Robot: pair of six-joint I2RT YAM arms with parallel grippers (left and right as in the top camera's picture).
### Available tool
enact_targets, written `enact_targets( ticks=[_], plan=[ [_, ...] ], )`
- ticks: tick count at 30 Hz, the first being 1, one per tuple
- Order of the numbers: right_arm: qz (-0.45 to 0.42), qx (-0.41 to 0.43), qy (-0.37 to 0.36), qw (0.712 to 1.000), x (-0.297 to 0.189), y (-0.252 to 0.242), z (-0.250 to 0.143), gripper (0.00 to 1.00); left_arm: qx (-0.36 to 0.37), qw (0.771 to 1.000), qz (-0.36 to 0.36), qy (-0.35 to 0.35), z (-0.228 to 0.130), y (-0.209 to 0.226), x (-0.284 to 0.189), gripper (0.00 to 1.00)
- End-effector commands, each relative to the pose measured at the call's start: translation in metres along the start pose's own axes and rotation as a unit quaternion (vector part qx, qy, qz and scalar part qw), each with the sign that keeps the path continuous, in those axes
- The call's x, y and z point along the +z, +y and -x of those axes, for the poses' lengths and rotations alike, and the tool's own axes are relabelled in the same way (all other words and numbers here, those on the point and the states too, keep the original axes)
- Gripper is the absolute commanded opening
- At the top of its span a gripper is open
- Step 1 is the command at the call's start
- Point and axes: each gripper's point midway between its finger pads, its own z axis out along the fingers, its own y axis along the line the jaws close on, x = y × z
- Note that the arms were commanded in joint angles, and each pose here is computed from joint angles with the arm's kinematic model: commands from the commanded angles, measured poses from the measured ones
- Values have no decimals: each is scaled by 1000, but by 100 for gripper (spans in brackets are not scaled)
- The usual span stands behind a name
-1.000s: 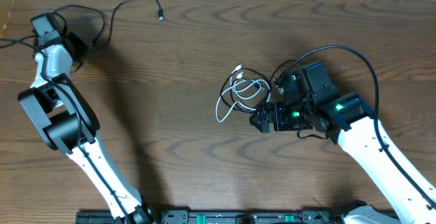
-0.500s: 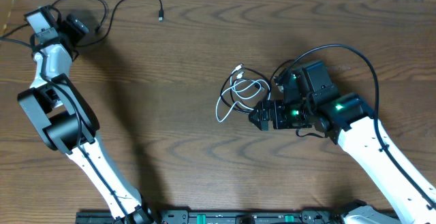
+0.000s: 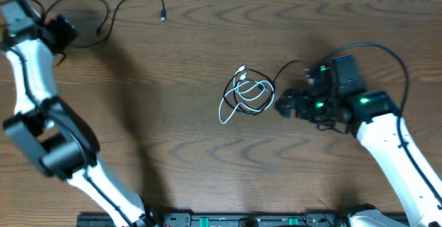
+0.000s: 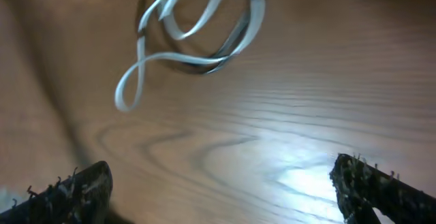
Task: Untangle cables
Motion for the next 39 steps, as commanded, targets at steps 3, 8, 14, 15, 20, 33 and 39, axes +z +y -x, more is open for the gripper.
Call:
enact_targets(
  ticks=[3, 8, 14, 15, 20, 33, 39],
  plan=[
    [-31, 113, -47, 992, -21, -57, 32, 99, 34, 933, -348, 88, -26, -132, -115, 100],
    [-35, 172, -53, 983, -33, -85, 36, 99, 59, 875, -414, 243, -118, -182, -145, 100],
    [-41, 185, -45, 981, -35, -91, 31, 99, 221, 852, -333, 339, -243, -209, -143, 100],
    [-41, 186, -42, 981, -35, -91, 29, 99, 248, 852, -305, 345, -259, -209, -140, 100],
    [-46, 191, -29, 980, -34, -92, 22, 99, 369, 830, -219, 355, -331, -214, -139, 100],
    [-48, 195, -22, 979, -34, -92, 18, 99, 491, 776, -145, 368, -432, -195, -138, 79],
    [-48, 195, -22, 979, -34, -92, 18, 99, 503, 764, -145, 379, -454, -187, -138, 79]
  ],
)
